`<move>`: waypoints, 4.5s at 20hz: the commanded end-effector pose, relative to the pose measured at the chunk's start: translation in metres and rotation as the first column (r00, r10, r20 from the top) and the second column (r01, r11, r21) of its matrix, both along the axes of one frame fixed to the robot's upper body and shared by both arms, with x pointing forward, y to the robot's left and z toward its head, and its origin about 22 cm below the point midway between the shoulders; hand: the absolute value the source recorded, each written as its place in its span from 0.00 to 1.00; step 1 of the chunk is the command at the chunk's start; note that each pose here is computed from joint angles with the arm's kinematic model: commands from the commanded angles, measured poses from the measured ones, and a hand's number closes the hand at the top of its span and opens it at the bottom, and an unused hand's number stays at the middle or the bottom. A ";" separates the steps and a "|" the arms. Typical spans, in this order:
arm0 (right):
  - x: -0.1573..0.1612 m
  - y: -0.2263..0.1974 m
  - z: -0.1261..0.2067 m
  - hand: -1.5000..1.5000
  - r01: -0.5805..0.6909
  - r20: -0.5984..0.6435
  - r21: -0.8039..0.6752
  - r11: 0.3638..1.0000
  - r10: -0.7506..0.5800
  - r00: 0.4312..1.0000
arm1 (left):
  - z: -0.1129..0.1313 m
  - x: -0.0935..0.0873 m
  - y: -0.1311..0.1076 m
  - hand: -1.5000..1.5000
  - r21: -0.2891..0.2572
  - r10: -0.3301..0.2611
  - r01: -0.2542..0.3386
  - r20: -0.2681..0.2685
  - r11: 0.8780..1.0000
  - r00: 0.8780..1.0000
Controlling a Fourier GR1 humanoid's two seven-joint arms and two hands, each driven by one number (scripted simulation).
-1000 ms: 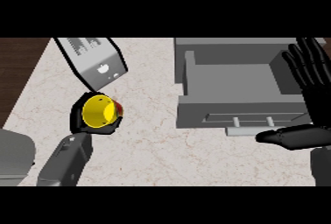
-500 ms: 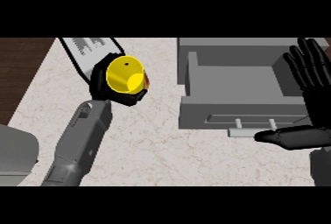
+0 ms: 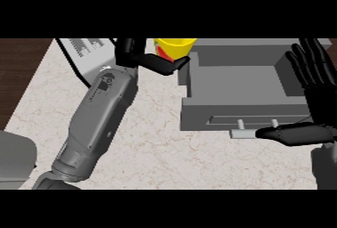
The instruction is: Pick up the cup, place it into the drawer and close the drawer
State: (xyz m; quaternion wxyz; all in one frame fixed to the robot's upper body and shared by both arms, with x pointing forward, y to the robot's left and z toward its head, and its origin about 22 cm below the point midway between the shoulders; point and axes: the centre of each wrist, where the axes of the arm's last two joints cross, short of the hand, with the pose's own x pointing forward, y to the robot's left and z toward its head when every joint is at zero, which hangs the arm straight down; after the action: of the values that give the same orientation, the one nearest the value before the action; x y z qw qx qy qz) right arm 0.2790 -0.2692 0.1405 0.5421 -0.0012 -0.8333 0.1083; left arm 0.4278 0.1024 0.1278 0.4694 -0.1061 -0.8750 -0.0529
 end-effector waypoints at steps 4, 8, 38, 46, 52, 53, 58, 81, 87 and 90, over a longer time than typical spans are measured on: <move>-0.003 -0.004 0.003 0.00 -0.008 0.011 0.007 1.000 0.007 1.000 | 0.050 0.009 -0.049 1.00 0.092 0.050 -0.042 -0.087 0.995 0.995; -0.005 0.000 0.008 0.00 -0.049 0.022 0.000 0.999 0.049 0.999 | 0.046 0.013 -0.067 1.00 0.168 0.100 -0.072 -0.168 0.983 0.981; 0.015 0.066 0.017 1.00 -0.629 -0.042 -0.057 0.775 0.627 0.778 | 0.005 0.011 -0.066 0.00 0.030 -0.047 0.056 -0.252 0.998 0.967; 0.004 0.050 -0.001 0.00 -0.628 -0.368 -0.400 0.668 0.510 0.777 | -0.003 0.012 -0.061 0.00 -0.037 0.030 -0.040 -0.237 0.999 0.971; -0.002 0.057 -0.026 0.00 -0.474 -0.337 -0.597 0.648 0.334 0.880 | -0.018 0.009 -0.054 0.00 -0.073 0.016 -0.035 -0.243 0.997 0.970; -0.005 0.057 -0.040 0.00 -0.452 -0.344 -0.591 0.669 0.298 0.891 | -0.018 0.011 -0.050 0.00 -0.096 0.018 -0.041 -0.229 0.994 0.973; 0.024 0.062 -0.098 0.00 -0.481 -0.429 -0.645 0.594 0.238 0.871 | -0.033 0.005 -0.045 0.00 -0.130 0.010 -0.043 -0.245 0.991 0.970; 0.154 -0.006 -0.071 1.00 -0.128 -0.244 -0.627 0.768 -0.038 0.969 | -0.064 -0.011 0.050 0.00 -0.169 -0.058 0.016 -0.251 0.985 0.966; 0.161 -0.023 -0.039 1.00 -0.087 -0.219 -0.592 0.801 -0.055 0.974 | -0.055 -0.009 0.052 0.00 -0.163 -0.083 0.044 -0.245 0.986 0.966; 0.158 -0.031 -0.041 1.00 -0.095 -0.219 -0.579 0.810 -0.043 0.975 | -0.064 -0.015 0.050 0.00 -0.155 -0.105 0.068 -0.241 0.986 0.965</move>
State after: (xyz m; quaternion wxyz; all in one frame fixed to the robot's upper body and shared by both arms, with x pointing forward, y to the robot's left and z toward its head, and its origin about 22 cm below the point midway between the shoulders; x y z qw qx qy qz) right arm 0.4082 -0.2747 0.0292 0.6260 -0.0332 -0.6595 0.4149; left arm 0.4151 0.1517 0.0643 0.5657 -0.1764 -0.8054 0.0155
